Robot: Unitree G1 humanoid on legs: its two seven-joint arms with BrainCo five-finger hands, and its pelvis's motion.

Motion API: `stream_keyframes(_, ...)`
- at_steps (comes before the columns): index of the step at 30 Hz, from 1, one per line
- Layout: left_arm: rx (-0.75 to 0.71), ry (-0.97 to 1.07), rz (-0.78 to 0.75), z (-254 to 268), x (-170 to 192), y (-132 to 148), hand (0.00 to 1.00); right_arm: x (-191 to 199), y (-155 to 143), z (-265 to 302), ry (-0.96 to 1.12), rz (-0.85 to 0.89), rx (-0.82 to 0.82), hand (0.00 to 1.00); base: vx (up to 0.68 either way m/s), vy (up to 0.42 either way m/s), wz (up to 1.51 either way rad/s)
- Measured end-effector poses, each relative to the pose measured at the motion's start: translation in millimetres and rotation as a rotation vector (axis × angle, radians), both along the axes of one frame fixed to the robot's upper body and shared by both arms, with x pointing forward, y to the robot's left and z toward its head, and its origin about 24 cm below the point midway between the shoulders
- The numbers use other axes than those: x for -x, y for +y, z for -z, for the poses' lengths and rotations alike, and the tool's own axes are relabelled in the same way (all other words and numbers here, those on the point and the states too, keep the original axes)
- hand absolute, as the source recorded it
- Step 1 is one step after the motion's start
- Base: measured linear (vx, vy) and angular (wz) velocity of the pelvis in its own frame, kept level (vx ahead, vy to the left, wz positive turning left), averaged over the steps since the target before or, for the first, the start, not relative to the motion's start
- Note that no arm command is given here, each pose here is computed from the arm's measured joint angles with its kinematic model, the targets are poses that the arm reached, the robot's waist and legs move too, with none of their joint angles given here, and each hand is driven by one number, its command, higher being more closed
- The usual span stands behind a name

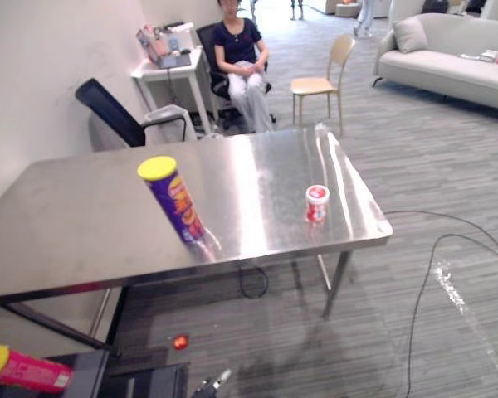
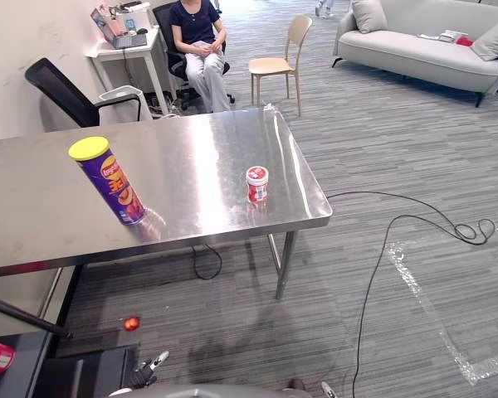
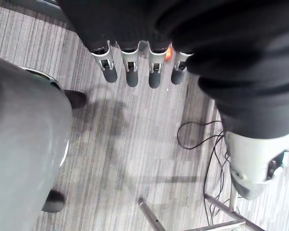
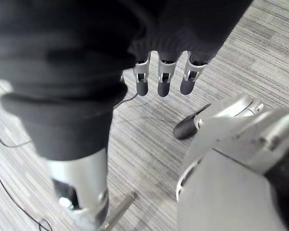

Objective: Put the gum and the chips on the shelf.

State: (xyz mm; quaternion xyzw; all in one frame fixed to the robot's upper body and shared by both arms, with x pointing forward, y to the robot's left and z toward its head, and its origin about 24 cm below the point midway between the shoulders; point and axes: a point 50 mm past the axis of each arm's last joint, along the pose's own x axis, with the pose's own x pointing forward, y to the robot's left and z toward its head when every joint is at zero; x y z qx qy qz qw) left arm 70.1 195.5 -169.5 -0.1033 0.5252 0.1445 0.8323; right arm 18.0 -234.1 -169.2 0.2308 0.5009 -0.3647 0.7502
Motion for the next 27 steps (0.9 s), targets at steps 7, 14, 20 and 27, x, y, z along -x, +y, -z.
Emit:
stream_keyframes(7, -0.027, 0.012, -0.063, -0.7, 10.6, 13.5, 0.00, 3.2, -78.5, -25.9, -0.103, 0.405, 0.188, 0.00, 0.14, 0.021, -0.09)
stream_keyframes(14, -0.028, 0.021, -0.124, -0.5, 18.7, 17.9, 0.00, -42.4, -153.9, -82.4, -0.314, 0.440, 0.456, 0.00, 0.14, 0.012, -0.13)
stream_keyframes(20, -0.030, -0.006, -0.096, -2.1, 16.8, 14.1, 0.00, -129.5, -158.7, -184.4, -0.620, 0.005, 0.880, 0.00, 0.02, 0.026, -0.16)
stream_keyframes(27, -0.040, -0.015, -0.043, -3.5, 14.1, 15.6, 0.00, -169.8, -106.9, -215.9, -0.789, -0.268, 0.997, 0.00, -0.05, -0.027, -0.03)
